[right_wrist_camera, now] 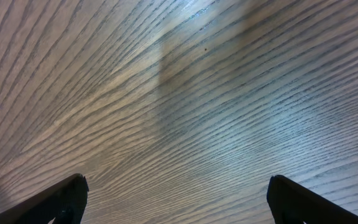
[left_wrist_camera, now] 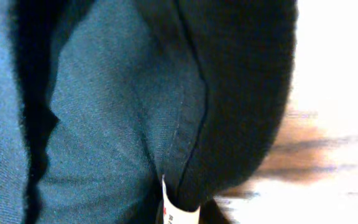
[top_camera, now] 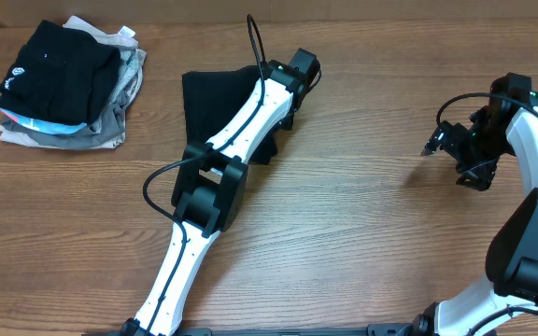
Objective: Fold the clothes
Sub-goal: 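Lift the folded shirt with the left gripper and carry it leftward, then lower the shirt onto the clothes stack at back left with the left gripper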
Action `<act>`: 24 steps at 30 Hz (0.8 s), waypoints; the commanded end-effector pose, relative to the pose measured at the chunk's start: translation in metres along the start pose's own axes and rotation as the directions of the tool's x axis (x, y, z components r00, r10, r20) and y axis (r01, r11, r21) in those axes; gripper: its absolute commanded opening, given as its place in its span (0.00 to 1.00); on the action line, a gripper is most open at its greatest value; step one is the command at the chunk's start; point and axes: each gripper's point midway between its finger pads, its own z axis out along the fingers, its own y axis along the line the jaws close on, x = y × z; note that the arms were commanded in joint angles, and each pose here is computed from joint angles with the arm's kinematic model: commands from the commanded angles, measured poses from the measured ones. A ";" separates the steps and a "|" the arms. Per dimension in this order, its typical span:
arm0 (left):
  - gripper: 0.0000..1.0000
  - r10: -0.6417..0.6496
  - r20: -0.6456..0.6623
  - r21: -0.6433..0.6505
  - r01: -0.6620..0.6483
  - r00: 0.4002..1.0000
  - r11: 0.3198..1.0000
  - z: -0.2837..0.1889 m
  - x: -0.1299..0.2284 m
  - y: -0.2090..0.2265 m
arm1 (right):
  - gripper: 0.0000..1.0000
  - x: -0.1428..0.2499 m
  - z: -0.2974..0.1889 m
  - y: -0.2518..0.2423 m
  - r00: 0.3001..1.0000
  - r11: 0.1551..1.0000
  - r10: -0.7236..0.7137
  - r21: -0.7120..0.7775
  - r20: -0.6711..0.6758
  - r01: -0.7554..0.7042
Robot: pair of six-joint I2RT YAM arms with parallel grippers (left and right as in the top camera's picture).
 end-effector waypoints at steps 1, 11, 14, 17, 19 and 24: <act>0.04 0.094 -0.120 -0.008 -0.096 0.988 0.995 0.019 0.014 0.025 | 0.96 0.000 -0.006 0.001 1.000 1.000 -0.013 0.001 0.024 0.013; 0.04 0.155 0.076 0.034 -0.158 0.985 0.987 -0.086 -0.055 0.129 | 0.96 -0.001 -0.006 0.001 1.000 1.000 -0.013 0.000 0.027 0.013; 0.04 0.091 0.159 0.029 -0.097 0.983 0.995 -0.113 -0.068 0.162 | 0.96 -0.001 -0.006 0.001 1.000 1.000 -0.012 0.000 0.028 0.012; 0.04 0.084 0.230 0.018 -0.091 0.969 0.996 -0.138 -0.075 0.189 | 0.96 -0.001 -0.006 0.002 1.000 1.000 -0.010 -0.001 0.028 0.010; 0.04 0.114 0.262 -0.001 -0.118 0.958 0.993 -0.152 -0.077 0.203 | 0.96 -0.001 -0.006 0.001 1.000 1.000 -0.010 0.000 0.028 0.010; 0.04 0.108 0.345 -0.097 -0.080 0.932 0.992 -0.196 -0.077 0.261 | 0.96 -0.001 -0.006 0.001 1.000 1.000 -0.010 0.000 0.028 0.010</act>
